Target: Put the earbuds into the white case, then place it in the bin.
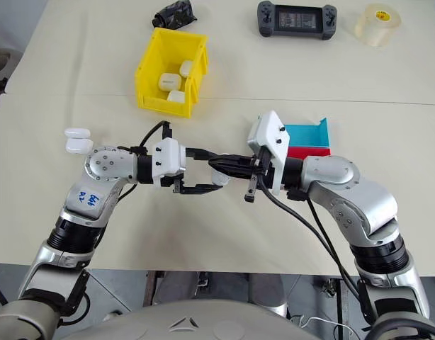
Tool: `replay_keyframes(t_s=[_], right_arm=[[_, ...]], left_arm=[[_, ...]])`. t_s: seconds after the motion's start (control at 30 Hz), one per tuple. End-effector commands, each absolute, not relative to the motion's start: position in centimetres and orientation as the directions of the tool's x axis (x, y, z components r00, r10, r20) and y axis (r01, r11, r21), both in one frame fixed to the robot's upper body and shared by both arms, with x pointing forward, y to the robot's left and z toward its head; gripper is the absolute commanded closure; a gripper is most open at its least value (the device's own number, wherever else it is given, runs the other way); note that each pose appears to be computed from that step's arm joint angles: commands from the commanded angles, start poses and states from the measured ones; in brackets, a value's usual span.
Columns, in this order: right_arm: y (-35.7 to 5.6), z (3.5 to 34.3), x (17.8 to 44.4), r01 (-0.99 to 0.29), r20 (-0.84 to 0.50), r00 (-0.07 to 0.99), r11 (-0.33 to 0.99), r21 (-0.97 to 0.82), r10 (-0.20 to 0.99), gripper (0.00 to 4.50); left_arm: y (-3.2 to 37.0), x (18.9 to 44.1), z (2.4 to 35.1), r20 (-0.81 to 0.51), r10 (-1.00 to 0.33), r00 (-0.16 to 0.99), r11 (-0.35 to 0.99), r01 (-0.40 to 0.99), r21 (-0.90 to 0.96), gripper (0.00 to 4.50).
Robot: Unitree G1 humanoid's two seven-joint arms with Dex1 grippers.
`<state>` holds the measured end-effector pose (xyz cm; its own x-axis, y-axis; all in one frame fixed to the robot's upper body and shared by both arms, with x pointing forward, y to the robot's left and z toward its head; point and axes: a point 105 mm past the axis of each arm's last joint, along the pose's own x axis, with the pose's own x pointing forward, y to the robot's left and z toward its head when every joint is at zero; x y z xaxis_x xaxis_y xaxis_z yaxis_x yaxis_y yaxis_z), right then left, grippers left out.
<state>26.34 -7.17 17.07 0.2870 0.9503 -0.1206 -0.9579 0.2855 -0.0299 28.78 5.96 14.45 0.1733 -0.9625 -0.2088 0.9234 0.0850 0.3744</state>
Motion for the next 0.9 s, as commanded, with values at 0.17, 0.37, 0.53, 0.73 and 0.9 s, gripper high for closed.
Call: replay_keyframes(t_s=[0.17, 0.37, 0.53, 0.73, 0.9], right_arm=[[-10.8, 17.3, 26.3, -0.946, -0.019, 0.322, 0.321, -0.043, 0.947, 4.46], [-13.9, 19.3, 25.2, -0.894, 0.142, 0.44, 0.447, -0.025, 0.887, 3.61], [-18.5, 20.9, 24.7, -0.739, 0.171, 0.619, 0.643, -0.201, 0.766, 1.93], [-19.1, 20.3, 23.9, -0.708, 0.17, 0.655, 0.677, -0.201, 0.736, 0.05], [-18.6, 19.1, 23.9, -0.697, 0.152, 0.672, 0.689, -0.2, 0.724, 0.05]], left_arm=[[7.3, 28.7, 17.3, -0.009, -0.968, 0.249, 0.232, 0.914, 0.332, 1.74], [10.9, 31.1, 18.9, 0.167, -0.832, 0.529, 0.553, 0.816, 0.17, 1.74], [16.1, 35.5, 22.3, 0.337, -0.507, 0.793, 0.849, 0.528, 0.035, 1.74], [16.3, 38.7, 23.3, 0.306, -0.471, 0.827, 0.875, 0.481, 0.047, 1.74], [14.0, 41.8, 22.9, 0.238, -0.543, 0.805, 0.837, 0.544, 0.069, 1.74]])
